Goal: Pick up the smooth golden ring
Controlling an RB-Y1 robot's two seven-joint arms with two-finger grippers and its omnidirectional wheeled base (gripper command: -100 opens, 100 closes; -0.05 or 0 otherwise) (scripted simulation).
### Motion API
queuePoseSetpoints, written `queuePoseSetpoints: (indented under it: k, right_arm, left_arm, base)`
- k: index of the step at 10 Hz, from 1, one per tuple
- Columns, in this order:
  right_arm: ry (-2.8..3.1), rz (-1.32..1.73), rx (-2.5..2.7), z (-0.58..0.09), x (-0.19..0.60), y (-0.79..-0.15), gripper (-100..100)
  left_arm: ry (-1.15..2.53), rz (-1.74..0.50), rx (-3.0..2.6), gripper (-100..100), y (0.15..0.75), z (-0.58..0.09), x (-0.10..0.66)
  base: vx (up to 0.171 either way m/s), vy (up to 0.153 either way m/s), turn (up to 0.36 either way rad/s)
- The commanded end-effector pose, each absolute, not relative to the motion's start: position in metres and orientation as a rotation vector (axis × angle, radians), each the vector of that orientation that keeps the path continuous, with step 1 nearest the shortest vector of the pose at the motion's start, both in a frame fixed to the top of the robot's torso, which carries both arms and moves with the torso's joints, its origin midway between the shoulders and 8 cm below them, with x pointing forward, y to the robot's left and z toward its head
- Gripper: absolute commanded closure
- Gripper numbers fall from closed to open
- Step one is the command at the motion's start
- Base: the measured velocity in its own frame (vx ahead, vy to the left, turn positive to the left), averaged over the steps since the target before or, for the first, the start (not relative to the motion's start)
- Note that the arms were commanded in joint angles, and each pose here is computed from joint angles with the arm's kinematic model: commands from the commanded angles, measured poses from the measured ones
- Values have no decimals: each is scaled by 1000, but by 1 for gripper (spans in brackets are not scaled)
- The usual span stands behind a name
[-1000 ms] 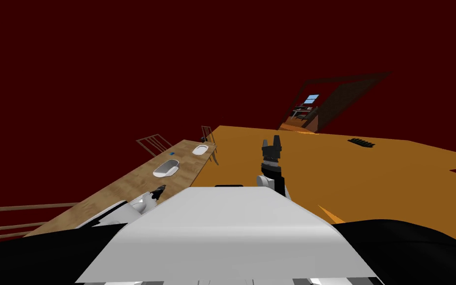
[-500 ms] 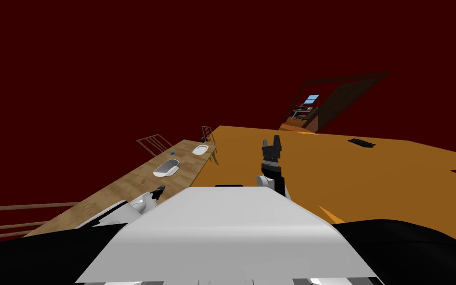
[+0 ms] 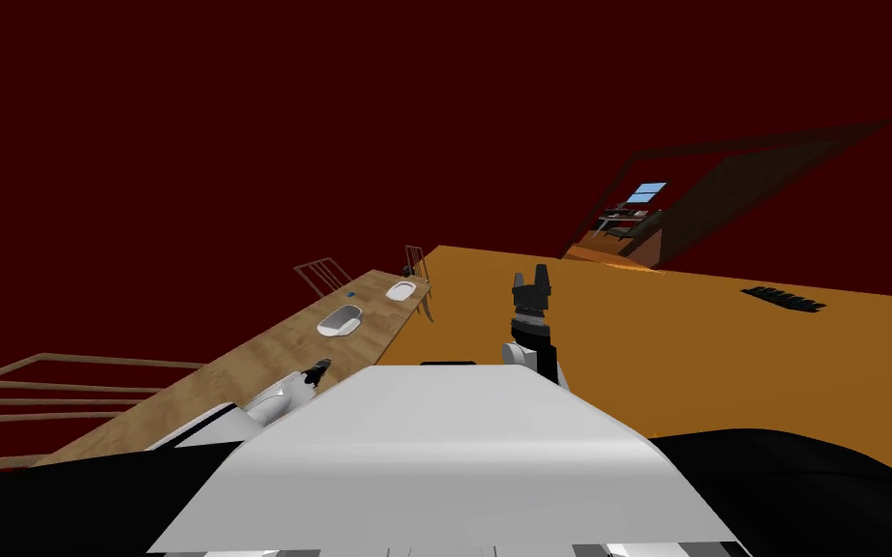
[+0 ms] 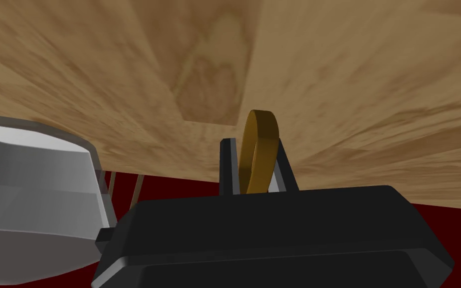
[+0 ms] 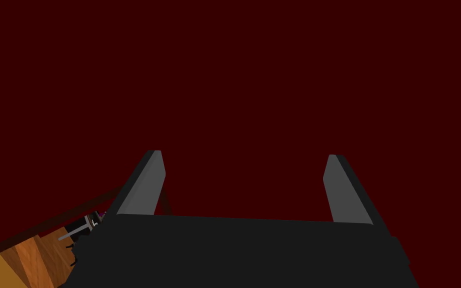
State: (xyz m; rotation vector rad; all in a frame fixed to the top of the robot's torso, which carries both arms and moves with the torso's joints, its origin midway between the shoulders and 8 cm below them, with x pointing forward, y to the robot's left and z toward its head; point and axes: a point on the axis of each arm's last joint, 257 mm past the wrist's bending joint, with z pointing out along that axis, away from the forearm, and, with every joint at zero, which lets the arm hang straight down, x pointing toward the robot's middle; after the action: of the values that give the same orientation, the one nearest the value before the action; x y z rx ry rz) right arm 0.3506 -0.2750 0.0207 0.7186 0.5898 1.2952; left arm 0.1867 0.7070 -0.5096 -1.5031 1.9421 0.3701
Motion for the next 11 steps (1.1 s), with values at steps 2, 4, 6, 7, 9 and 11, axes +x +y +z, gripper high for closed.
queuePoseSetpoints:
  k: [2,4,6,7,9,11]
  right_arm:
    - [590,1295,719,21,351,-275,0]
    - [590,1295,719,21,351,-275,0]
    - [590,1295,719,21,351,-275,0]
    - [590,1295,719,21,351,-275,0]
    - [590,1295,719,21,351,-275,0]
    - [590,1295,719,21,351,-275,0]
  left_arm:
    - [1962,340,-1469,100,693,-512,209]
    - [1979,350,-1448,100,693,-512,209]
    - [2006,331,-1409,100,680,-512,225]
    - [2004,337,-1418,100,676,-512,226]
    - [2024,323,-1389,100,664,-511,239]
    - [2054,296,-1327,100,653,-508,256]
  base:
    - [27,11,96]
    - [30,6,79]
    - [41,14,205]
    - [60,13,263]
    - [52,8,166]
    - [28,8,95]
